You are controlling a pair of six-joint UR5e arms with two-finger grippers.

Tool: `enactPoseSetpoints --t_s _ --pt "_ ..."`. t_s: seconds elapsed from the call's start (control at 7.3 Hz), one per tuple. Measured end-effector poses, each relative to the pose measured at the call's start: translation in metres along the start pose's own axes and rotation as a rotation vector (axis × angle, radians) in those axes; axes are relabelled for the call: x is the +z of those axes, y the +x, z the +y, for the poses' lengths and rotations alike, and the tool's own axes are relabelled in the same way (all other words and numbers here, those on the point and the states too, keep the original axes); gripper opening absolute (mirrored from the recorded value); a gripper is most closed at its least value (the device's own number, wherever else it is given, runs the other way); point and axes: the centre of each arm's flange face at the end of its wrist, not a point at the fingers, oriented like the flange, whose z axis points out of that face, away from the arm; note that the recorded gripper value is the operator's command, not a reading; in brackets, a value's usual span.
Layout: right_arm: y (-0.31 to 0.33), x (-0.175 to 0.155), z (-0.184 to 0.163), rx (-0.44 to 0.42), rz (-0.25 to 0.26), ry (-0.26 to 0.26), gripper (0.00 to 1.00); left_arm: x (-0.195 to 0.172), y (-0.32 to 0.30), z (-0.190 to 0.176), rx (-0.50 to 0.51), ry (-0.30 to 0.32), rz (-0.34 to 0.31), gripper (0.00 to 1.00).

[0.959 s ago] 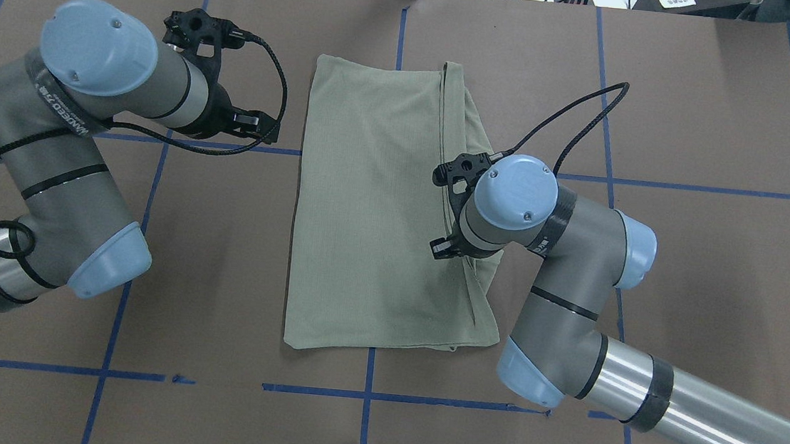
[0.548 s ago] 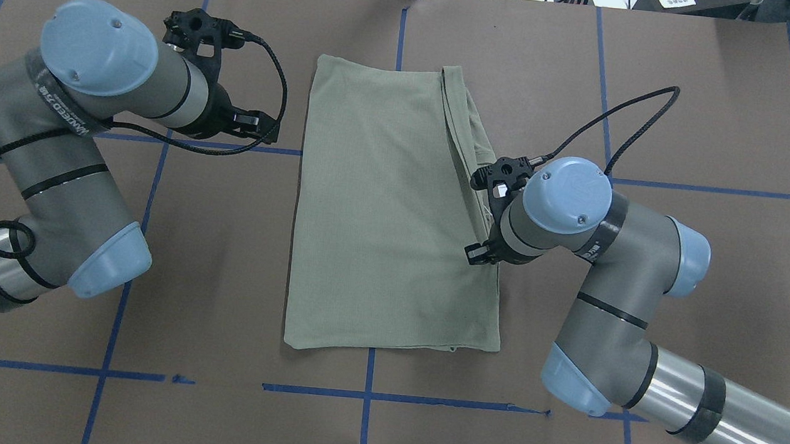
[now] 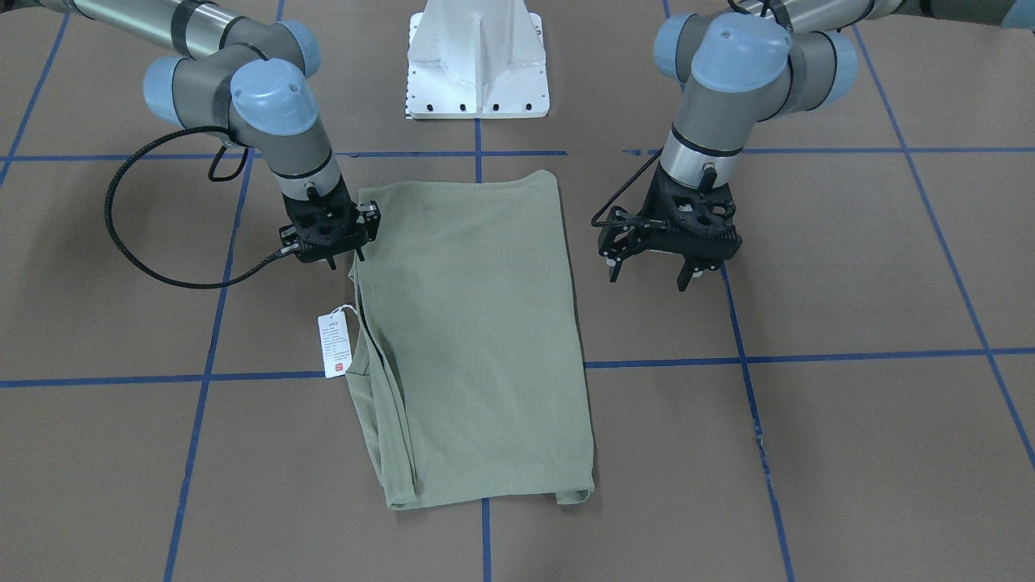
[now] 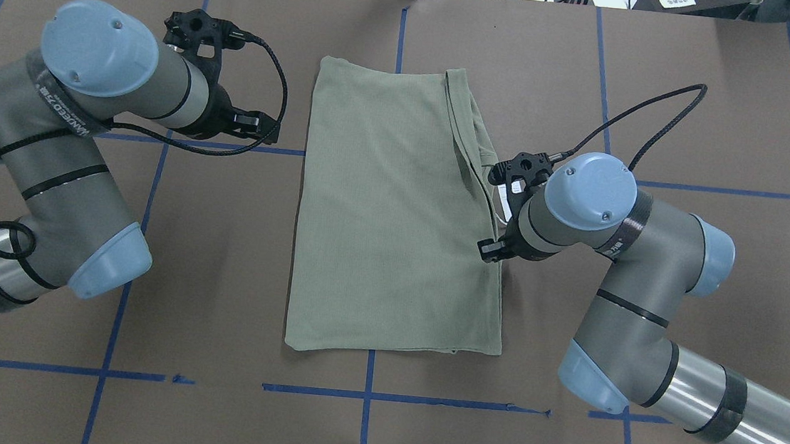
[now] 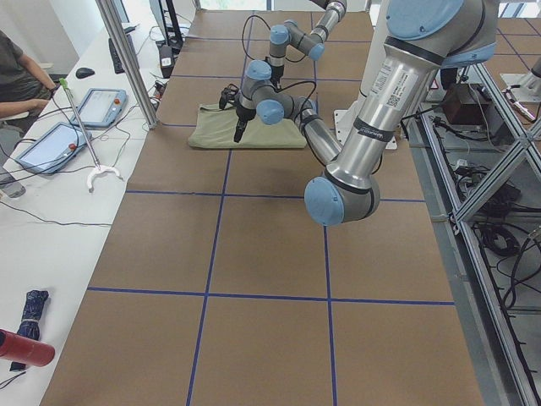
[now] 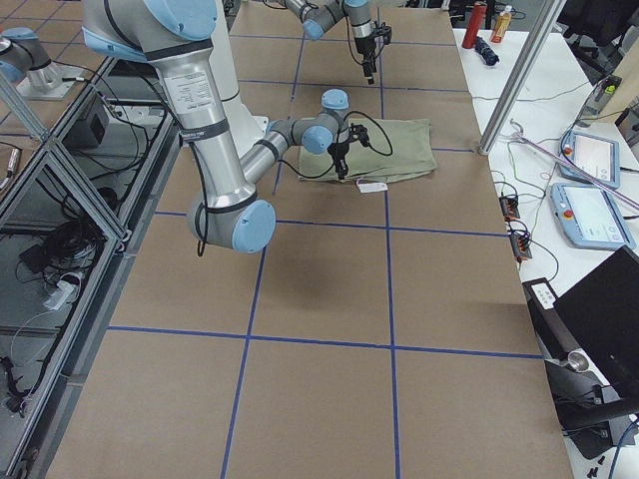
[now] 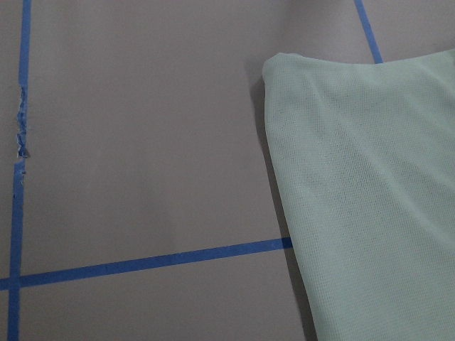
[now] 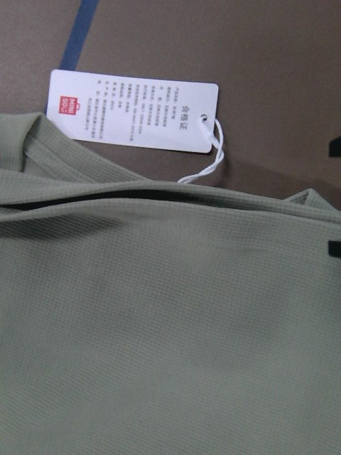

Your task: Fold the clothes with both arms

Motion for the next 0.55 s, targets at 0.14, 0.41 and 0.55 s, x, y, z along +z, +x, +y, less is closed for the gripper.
enactPoseSetpoints --t_s 0.14,0.41,0.55 --pt "0.006 -0.006 -0.010 0.013 0.002 0.016 1.00 0.000 0.000 0.000 0.000 0.001 0.001 0.98" --pt "0.006 -0.010 -0.045 0.029 0.010 0.040 1.00 -0.005 0.003 -0.003 0.004 0.012 0.021 1.00" --pt "0.001 -0.004 -0.065 0.037 0.019 0.044 1.00 -0.010 0.004 -0.005 0.005 0.017 0.040 1.00"
